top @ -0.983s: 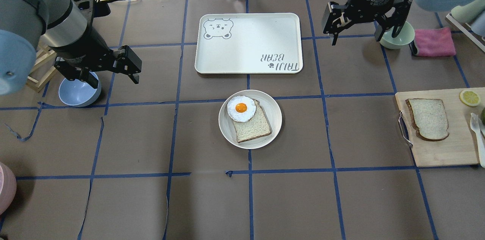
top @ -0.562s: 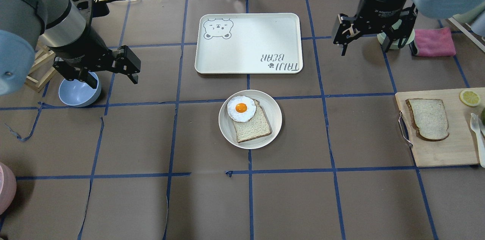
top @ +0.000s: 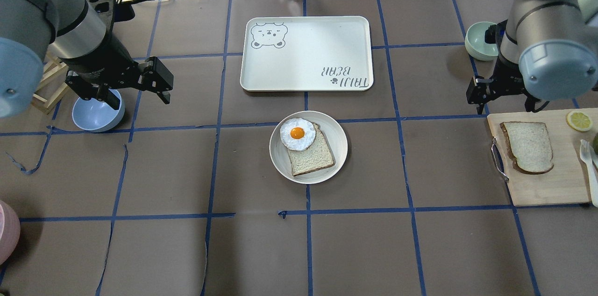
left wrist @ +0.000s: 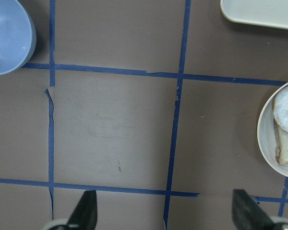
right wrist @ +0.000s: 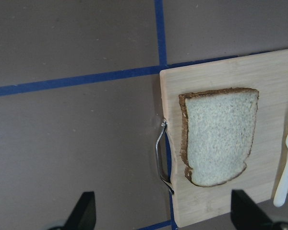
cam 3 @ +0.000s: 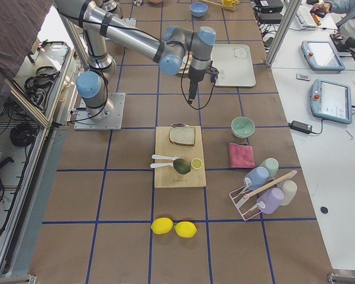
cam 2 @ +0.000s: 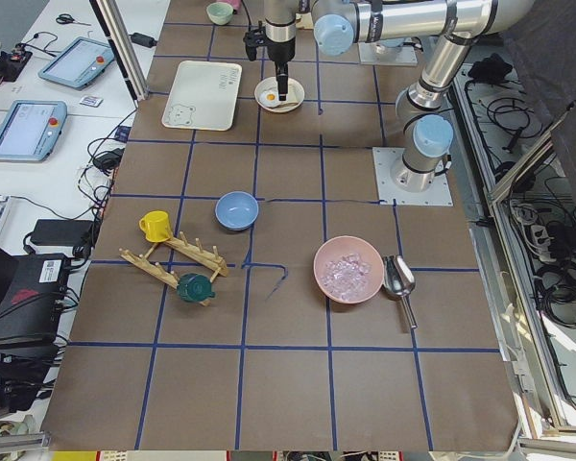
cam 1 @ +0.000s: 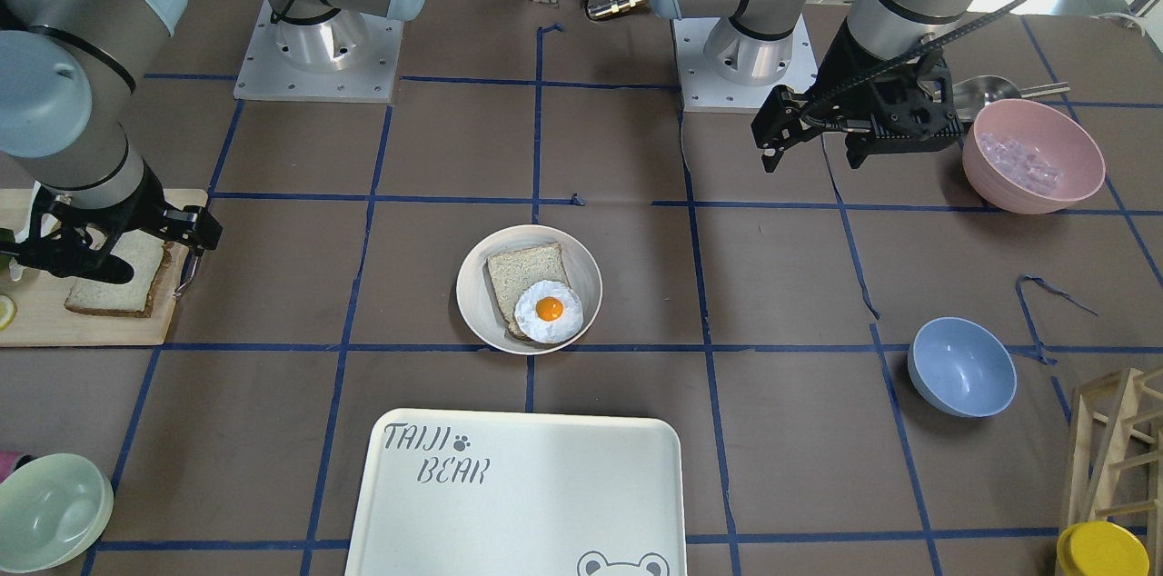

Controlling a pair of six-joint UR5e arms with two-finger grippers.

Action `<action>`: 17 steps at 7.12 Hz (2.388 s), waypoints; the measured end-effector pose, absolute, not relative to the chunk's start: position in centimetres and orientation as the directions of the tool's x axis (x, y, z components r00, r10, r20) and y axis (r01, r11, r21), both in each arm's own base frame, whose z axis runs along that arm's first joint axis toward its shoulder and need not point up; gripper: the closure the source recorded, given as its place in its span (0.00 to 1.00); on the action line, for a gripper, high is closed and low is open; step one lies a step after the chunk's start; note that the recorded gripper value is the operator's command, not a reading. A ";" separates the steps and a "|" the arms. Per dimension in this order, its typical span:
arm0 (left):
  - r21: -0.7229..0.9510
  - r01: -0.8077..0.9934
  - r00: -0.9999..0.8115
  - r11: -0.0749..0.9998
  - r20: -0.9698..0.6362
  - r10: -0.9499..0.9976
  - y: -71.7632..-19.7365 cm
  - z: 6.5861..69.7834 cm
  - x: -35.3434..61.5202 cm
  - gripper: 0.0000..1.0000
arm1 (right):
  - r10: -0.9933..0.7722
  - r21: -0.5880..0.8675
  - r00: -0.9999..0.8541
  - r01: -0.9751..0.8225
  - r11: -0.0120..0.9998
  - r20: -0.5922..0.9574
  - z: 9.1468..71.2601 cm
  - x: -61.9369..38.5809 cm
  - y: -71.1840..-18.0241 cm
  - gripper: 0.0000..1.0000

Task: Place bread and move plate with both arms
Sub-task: 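Move the right gripper to the bread slice on the wooden board and grasp it, then lift the bread slice with the right gripper and carry it over the plate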

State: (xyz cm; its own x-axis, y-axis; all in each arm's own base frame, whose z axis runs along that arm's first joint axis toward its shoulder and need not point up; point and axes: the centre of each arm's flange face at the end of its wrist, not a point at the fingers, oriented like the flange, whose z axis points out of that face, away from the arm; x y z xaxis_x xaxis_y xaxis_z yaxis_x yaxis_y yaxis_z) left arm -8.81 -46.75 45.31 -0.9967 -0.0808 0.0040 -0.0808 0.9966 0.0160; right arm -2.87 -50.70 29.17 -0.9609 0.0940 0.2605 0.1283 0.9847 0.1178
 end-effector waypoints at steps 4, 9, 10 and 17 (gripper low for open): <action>0.017 -0.081 -0.997 0.997 0.003 -0.081 -46.7 45.2 -8.8 0.00 | 0.018 0.087 -0.954 0.046 0.995 0.298 20.8 -7.7 -49.6 0.37; 0.020 -0.082 -0.997 0.996 0.006 -0.082 -46.7 45.1 -8.8 0.00 | 0.017 0.126 -0.945 0.061 0.990 0.326 19.3 -9.3 -49.3 0.37; 0.020 -0.082 -0.997 0.996 0.005 -0.082 -46.7 45.1 -8.8 0.00 | 0.017 0.130 -0.946 0.062 0.990 0.323 19.1 -9.3 -49.3 0.38; 0.015 -0.086 -0.996 0.996 0.006 -0.086 -46.8 45.3 -8.6 0.00 | 0.018 0.147 -0.951 0.066 0.987 0.307 18.6 -9.4 -49.1 1.00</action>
